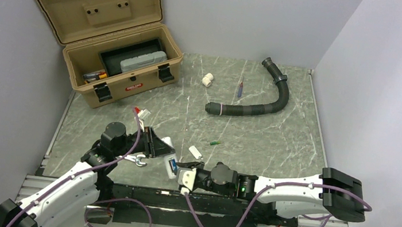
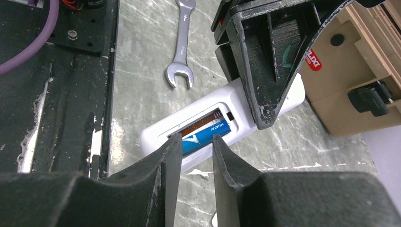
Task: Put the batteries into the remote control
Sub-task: Load the battery into the remote control.
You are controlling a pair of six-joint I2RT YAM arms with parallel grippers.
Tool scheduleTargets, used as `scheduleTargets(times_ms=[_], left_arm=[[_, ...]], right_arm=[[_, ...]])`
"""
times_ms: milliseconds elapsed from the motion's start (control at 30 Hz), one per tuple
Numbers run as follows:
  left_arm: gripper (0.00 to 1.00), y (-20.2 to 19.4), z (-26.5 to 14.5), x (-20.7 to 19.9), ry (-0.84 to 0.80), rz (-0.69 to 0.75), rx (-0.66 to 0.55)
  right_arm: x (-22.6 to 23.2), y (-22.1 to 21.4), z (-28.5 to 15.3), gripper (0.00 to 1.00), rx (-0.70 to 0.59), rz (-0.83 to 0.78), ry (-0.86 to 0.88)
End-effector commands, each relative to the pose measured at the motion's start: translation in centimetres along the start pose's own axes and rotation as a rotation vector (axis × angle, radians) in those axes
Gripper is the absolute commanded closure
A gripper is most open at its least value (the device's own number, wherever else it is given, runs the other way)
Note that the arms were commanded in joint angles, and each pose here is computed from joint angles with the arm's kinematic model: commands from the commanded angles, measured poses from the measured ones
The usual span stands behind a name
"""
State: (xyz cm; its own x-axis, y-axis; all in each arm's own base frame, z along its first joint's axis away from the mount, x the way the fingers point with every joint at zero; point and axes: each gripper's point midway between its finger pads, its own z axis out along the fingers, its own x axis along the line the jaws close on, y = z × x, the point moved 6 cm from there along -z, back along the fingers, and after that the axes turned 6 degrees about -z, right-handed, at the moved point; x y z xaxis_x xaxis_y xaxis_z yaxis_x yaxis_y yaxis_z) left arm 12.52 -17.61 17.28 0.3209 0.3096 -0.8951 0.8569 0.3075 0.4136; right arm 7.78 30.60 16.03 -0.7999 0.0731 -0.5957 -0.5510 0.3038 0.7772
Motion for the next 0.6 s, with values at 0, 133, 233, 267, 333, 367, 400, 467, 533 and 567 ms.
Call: scheduleTargets(times_ms=[0,133,233,267,333,367,400,467,533,567], left_arm=[[1.0,0.4,-0.2,-2.4,-0.106,0.029,0.02],[1.0,0.5,-0.1,-2.3,-0.101,0.031,0.023],[1.0,0.5,-0.1,-2.3,-0.097,0.029,0.027],[1.0,0.4,0.0,-2.2,-0.096,0.027,0.03],[1.0,0.4,0.0,-2.2,-0.097,0.025,0.031],[1.0,0.4,0.0,-2.1,-0.096,0.023,0.033],[1.0,0.4,0.0,-2.2,-0.098,0.025,0.033],[1.0,0.4,0.0,-2.1,-0.092,0.023,0.031],[1.0,0.5,0.1,-2.1,-0.092,0.024,0.031],[1.0,0.4,0.1,-2.1,-0.092,0.024,0.033]], right_arm=[[-0.5,-0.3,-0.3,0.67,0.015,0.019,-0.038],[-0.7,0.1,-0.4,0.66,-0.001,0.026,-0.042],[-0.8,0.4,-0.6,0.65,-0.016,0.031,-0.045],[-0.9,0.5,-0.7,0.65,-0.02,0.033,-0.048],[-1.0,0.7,-0.8,0.64,-0.031,0.035,-0.05],[-1.1,0.8,-0.9,0.64,-0.036,0.038,-0.051],[-1.1,0.9,-0.9,0.64,-0.04,0.04,-0.052],[-1.2,1.1,-1.0,0.64,-0.047,0.04,-0.052],[-1.2,1.2,-1.0,0.63,-0.054,0.042,-0.053],[-1.3,1.2,-1.1,0.63,-0.058,0.044,-0.054]])
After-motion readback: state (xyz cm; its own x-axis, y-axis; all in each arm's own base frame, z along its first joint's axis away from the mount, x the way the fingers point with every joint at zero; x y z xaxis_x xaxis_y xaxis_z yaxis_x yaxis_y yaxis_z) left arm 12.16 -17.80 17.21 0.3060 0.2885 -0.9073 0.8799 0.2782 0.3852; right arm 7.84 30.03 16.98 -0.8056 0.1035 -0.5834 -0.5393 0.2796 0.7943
